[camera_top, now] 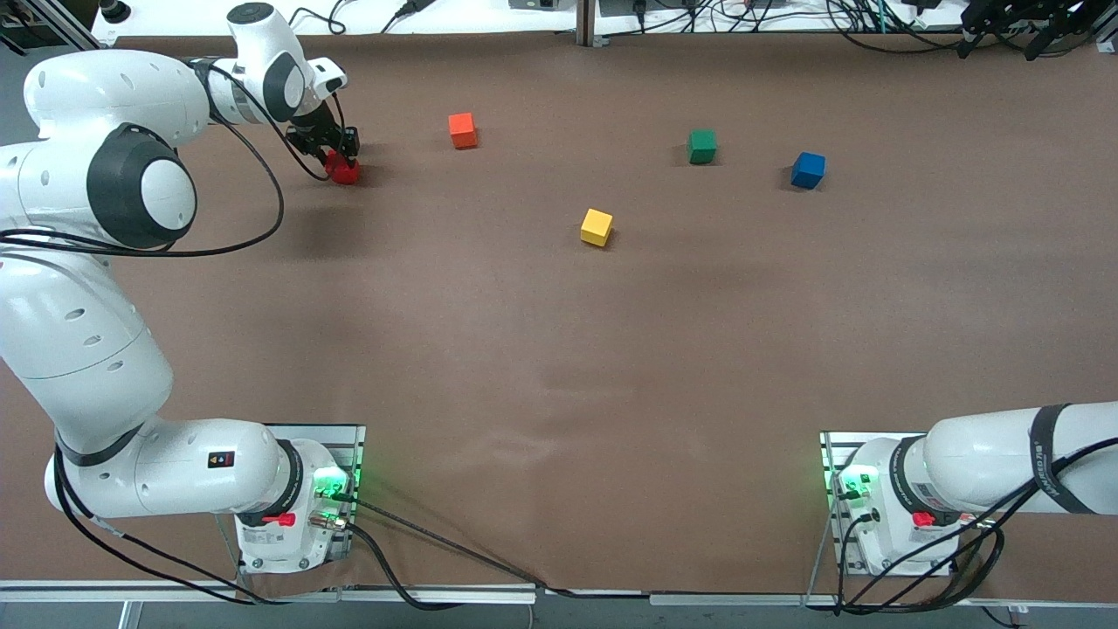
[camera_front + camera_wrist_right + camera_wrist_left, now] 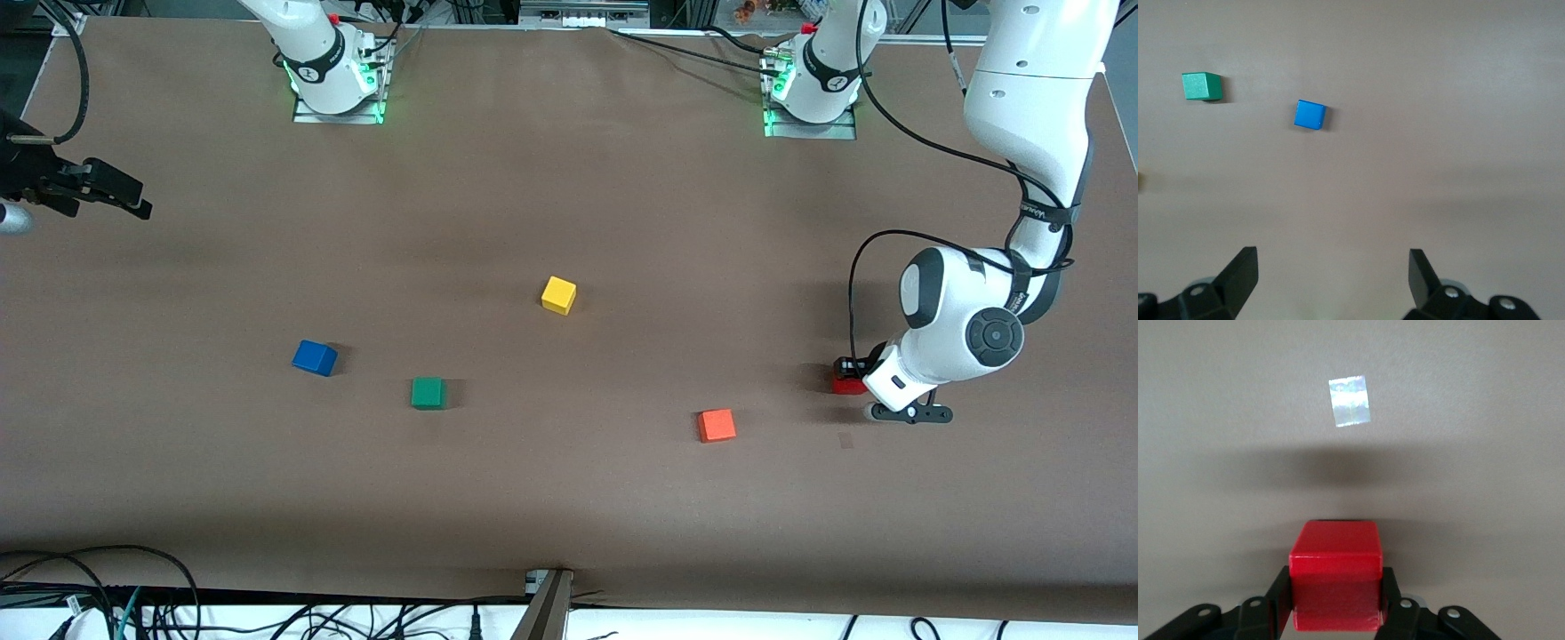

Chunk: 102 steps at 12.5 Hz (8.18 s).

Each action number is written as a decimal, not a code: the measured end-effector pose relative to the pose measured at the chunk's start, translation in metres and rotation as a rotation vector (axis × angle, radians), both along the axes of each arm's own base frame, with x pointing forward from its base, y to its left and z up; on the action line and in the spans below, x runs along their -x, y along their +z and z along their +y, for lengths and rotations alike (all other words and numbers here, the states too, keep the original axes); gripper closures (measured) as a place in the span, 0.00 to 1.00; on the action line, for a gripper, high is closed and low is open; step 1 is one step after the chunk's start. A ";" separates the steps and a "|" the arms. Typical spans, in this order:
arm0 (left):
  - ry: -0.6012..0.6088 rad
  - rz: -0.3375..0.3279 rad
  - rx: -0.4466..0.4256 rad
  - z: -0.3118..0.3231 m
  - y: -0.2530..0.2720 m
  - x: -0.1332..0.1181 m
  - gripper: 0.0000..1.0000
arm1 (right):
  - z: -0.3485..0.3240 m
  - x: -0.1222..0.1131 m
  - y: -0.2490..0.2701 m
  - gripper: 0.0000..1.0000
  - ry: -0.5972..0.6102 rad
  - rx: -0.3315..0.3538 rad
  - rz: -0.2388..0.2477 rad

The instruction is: Pass red block to right arm, stack on blue

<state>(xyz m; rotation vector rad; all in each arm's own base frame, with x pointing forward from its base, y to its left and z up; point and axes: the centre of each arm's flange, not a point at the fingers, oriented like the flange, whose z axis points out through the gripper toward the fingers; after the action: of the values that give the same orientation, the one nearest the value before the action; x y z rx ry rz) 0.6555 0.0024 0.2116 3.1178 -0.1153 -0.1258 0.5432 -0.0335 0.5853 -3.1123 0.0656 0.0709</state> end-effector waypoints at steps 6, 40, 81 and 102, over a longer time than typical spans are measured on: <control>-0.233 -0.100 0.051 0.004 0.049 -0.019 0.44 | 0.000 0.002 -0.007 0.00 0.001 -0.003 0.043; -0.901 -0.855 1.446 -0.474 0.173 0.071 0.44 | 0.202 -0.029 -0.193 0.00 -0.450 -1.312 0.506; -0.948 -0.187 0.629 -0.003 0.240 -0.054 0.00 | 0.125 -0.050 -0.219 0.44 0.224 -0.012 0.061; -0.552 0.182 -0.170 0.067 0.340 -0.001 0.00 | 0.109 -0.069 -0.343 0.44 0.544 0.051 -0.089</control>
<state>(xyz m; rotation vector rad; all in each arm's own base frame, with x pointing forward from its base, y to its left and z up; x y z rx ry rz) 0.6567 0.0693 0.5521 3.1191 -1.0038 -0.4431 0.6123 0.0760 0.2418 -3.0758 -0.7889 -0.0599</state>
